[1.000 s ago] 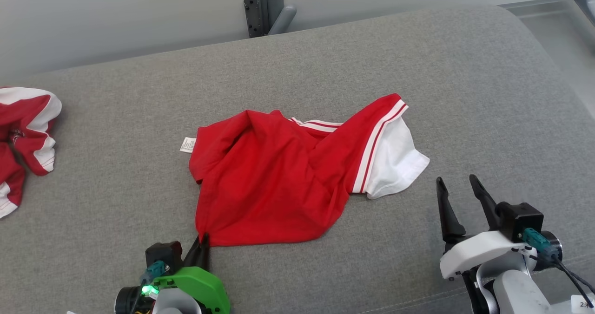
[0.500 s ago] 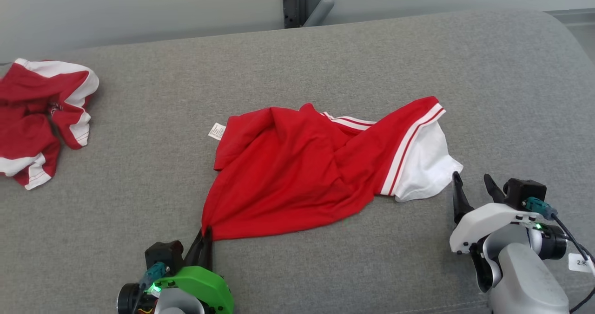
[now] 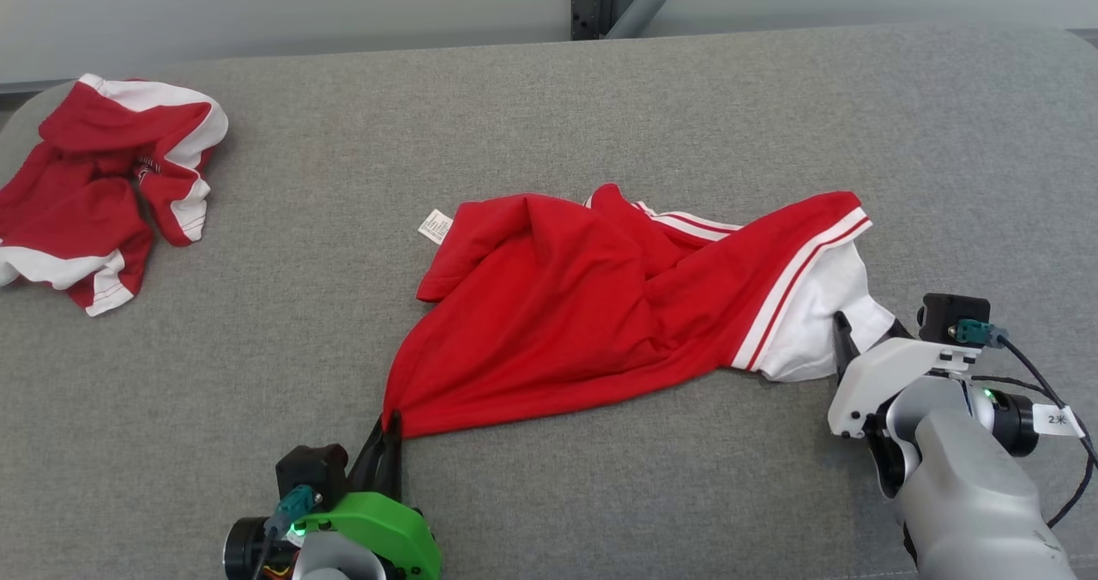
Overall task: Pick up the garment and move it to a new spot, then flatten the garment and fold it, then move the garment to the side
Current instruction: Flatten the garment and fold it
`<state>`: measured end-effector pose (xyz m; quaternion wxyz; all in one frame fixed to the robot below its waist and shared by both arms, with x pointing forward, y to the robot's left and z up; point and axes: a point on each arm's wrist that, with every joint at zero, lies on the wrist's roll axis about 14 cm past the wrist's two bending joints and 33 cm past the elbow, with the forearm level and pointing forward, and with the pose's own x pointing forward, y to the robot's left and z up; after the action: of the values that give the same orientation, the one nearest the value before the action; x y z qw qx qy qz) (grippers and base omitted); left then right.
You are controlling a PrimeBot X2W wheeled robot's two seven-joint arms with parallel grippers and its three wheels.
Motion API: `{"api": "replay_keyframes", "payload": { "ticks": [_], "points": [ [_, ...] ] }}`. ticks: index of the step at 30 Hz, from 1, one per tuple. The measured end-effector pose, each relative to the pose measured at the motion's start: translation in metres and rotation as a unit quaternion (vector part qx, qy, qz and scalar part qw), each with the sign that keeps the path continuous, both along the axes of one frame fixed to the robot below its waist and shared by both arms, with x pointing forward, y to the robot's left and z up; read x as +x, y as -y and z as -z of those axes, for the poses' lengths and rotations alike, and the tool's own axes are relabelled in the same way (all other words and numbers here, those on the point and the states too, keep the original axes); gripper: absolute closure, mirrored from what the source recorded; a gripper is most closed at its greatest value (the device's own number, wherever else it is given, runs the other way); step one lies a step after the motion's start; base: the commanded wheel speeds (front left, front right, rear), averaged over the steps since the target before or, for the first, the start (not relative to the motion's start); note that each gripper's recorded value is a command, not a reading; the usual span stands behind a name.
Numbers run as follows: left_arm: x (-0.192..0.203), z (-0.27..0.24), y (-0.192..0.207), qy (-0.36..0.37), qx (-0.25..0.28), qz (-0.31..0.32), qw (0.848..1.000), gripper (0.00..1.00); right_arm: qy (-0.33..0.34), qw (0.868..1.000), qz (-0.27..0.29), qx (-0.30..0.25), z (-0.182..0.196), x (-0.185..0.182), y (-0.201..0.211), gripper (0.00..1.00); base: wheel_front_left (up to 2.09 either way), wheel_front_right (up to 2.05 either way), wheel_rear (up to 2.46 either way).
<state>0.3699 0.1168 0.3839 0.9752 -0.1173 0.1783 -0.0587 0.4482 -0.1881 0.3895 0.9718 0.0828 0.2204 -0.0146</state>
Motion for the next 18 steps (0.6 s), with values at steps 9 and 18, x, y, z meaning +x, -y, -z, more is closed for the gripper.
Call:
{"api": "replay_keyframes", "payload": {
  "ticks": [9,18],
  "points": [
    [0.000,-0.002,0.001,0.005,-0.001,0.001,1.000,1.00,-0.020,1.000,0.009,0.001,0.004,0.002,0.009,1.00,0.00,0.00,0.00],
    [0.005,-0.020,-0.002,0.029,-0.053,-0.025,0.998,1.00,0.035,0.998,0.040,0.033,-0.018,0.007,0.012,1.00,0.00,0.00,0.00]
  ]
}}
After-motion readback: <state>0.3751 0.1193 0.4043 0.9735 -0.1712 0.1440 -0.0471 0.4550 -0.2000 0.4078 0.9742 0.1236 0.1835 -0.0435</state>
